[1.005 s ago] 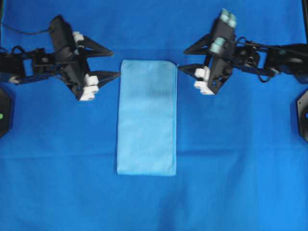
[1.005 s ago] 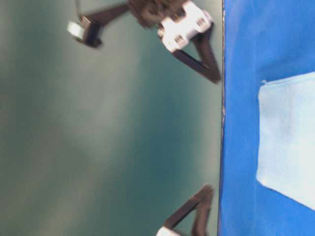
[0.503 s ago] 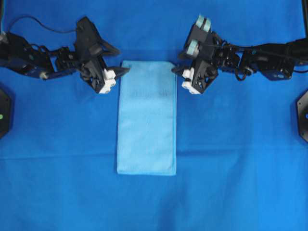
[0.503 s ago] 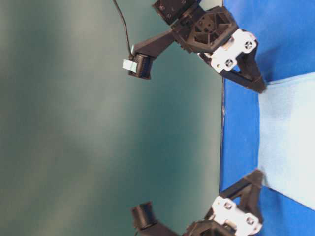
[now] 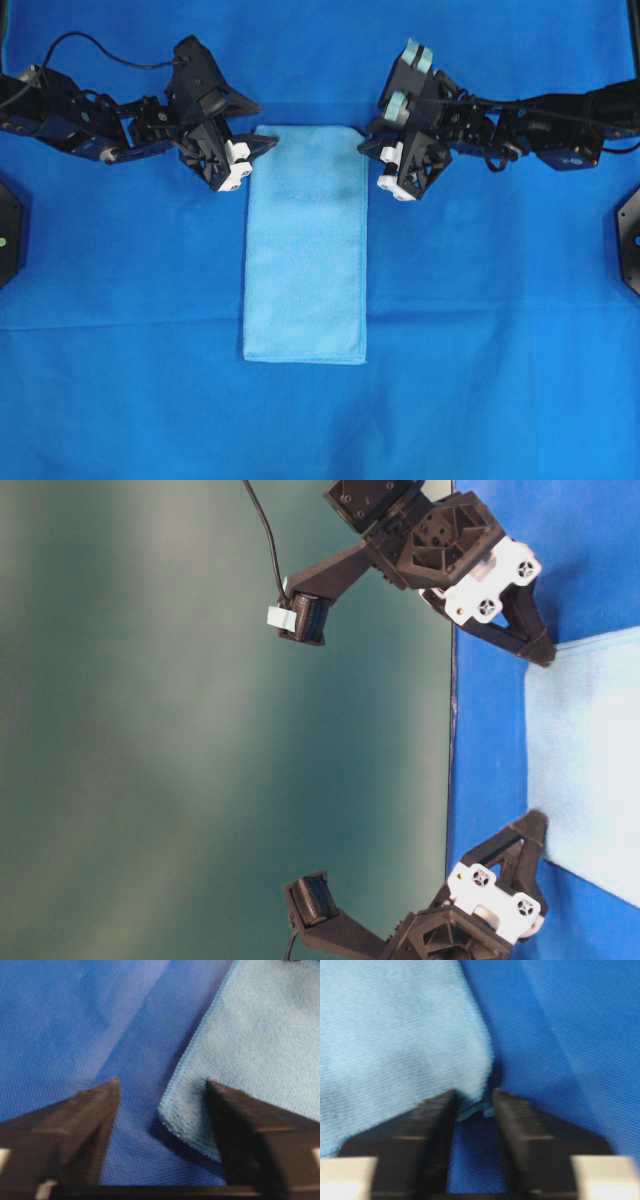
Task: Fold a vertical towel.
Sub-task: 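Lift the far edge of the towel with both grippers, then carry the far edge toward the near edge, folding the towel in half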
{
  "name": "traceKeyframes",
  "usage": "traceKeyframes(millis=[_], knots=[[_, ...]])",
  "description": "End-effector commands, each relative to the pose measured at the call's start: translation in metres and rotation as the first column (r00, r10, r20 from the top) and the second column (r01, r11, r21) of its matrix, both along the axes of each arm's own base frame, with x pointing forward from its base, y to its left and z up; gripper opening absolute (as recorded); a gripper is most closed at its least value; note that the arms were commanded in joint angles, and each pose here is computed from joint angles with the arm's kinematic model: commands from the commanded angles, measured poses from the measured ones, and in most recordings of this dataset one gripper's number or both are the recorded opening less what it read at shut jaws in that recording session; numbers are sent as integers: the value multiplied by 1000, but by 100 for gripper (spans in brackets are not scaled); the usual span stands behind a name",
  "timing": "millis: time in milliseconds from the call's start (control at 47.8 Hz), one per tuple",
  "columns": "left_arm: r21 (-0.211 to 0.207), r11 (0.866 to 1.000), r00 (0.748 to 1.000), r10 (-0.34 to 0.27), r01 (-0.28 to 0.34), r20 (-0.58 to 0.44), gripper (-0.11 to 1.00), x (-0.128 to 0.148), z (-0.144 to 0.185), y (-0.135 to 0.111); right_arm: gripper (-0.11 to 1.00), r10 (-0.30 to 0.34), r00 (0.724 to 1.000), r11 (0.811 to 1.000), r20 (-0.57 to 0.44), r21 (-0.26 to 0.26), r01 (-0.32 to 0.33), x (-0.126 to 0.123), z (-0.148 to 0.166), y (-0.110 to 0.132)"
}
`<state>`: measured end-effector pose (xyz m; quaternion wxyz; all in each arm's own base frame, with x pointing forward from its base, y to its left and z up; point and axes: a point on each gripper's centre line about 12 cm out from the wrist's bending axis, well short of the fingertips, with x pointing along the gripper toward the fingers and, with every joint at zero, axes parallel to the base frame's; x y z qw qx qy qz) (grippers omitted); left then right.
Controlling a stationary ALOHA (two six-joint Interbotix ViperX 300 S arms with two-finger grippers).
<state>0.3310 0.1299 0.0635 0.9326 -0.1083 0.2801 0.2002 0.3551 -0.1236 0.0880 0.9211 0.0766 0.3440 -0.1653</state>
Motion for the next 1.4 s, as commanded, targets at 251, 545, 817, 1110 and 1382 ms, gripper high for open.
traceKeyframes(millis=[251,545,817,1110,1382], knots=[[24,999,999,-49,49,3,2,6,4,-10,3,7,999,1000,43,-21,-6,7,11,-2],[47,998,999,-32,32,17,2,6,11,0,3,-23,996,999,87,-30,26,1,19,-10],[98,995,999,7,-10,32,2,10,19,28,3,-86,990,995,113,-42,91,-7,26,-34],[134,990,999,27,-32,35,2,10,24,45,3,-100,987,993,123,-46,107,-9,27,-40],[138,990,999,20,-26,40,2,8,36,41,3,-99,981,992,165,-61,111,-7,39,-41]])
